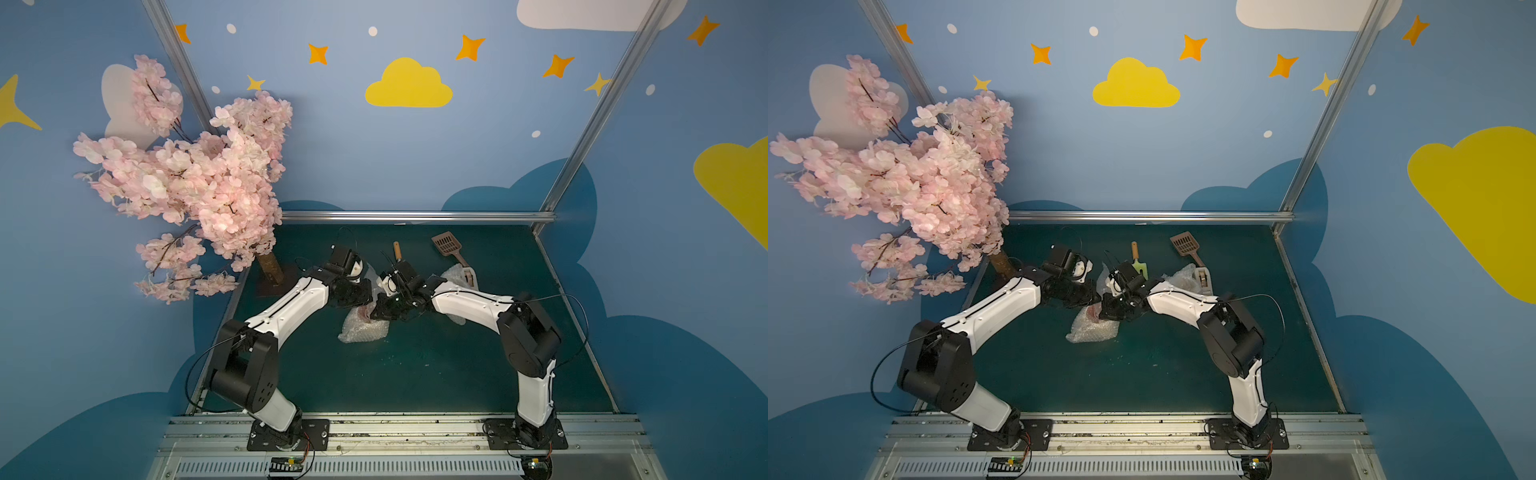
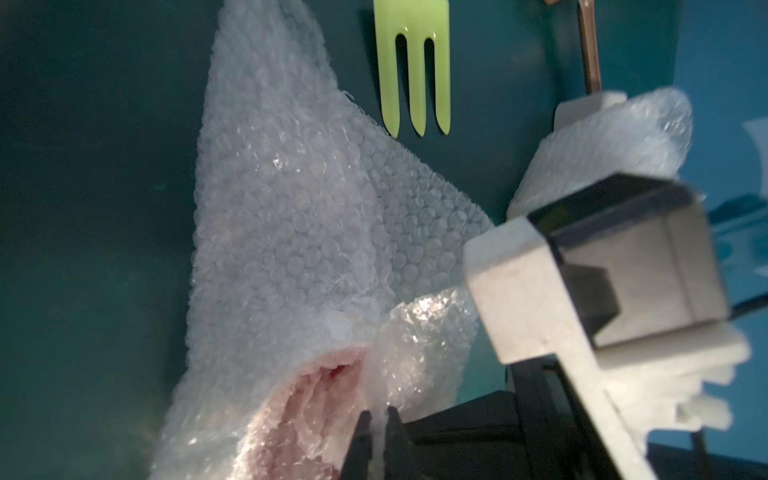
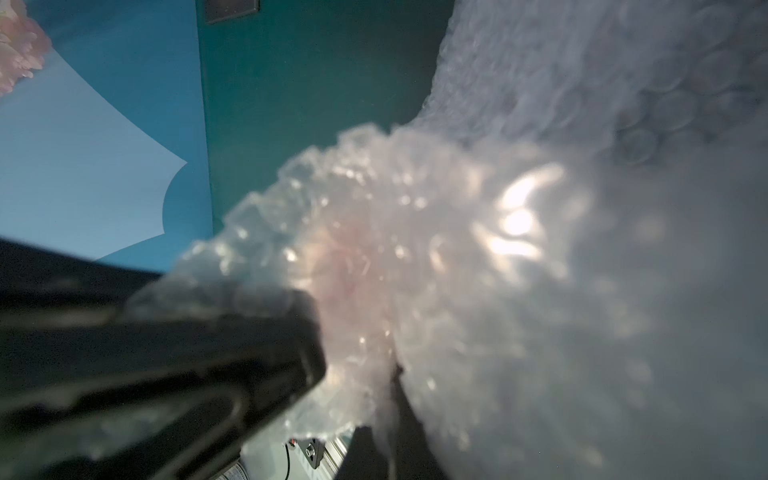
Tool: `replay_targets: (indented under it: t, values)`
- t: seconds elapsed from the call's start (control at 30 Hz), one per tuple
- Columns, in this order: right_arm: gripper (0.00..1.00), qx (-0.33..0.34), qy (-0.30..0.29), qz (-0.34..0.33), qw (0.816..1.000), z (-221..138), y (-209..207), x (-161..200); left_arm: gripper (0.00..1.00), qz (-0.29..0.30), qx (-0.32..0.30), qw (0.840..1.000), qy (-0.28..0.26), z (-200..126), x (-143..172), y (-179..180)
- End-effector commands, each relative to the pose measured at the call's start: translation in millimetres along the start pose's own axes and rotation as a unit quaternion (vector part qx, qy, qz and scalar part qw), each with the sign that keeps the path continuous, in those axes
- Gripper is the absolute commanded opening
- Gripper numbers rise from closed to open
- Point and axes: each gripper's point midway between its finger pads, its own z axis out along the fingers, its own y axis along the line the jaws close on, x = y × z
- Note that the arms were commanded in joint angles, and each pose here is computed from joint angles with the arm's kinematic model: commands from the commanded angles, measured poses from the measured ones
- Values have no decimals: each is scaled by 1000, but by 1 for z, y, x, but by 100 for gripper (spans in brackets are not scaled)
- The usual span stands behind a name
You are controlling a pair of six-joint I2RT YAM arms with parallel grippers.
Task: Wrap mugs in bubble wrap
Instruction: Wrap the mug in bubble wrap.
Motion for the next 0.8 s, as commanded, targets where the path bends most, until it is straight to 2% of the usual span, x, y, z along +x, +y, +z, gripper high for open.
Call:
replay_targets:
  t: [0.0,0.23,0.37,0.53,0.7,0.77]
  values:
    - [0,49,12,26,998,8,-28,7,3,2,-46,999,20,-4,9,13]
    - [0,47,6,25,999,4,-26,5,3,-1,-96,992,77,5,36,27]
    - [0,45,3,25,999,1,-25,4,3,5,-119,985,127,25,51,29]
    - [0,38,-8,16,999,-8,-20,5,3,7,-169,971,170,43,54,42]
    - [26,36,-38,4,999,-32,-15,5,3,20,-189,964,188,56,51,51]
    - [32,40,-53,-1,998,-45,-15,5,3,32,-187,964,186,60,50,51]
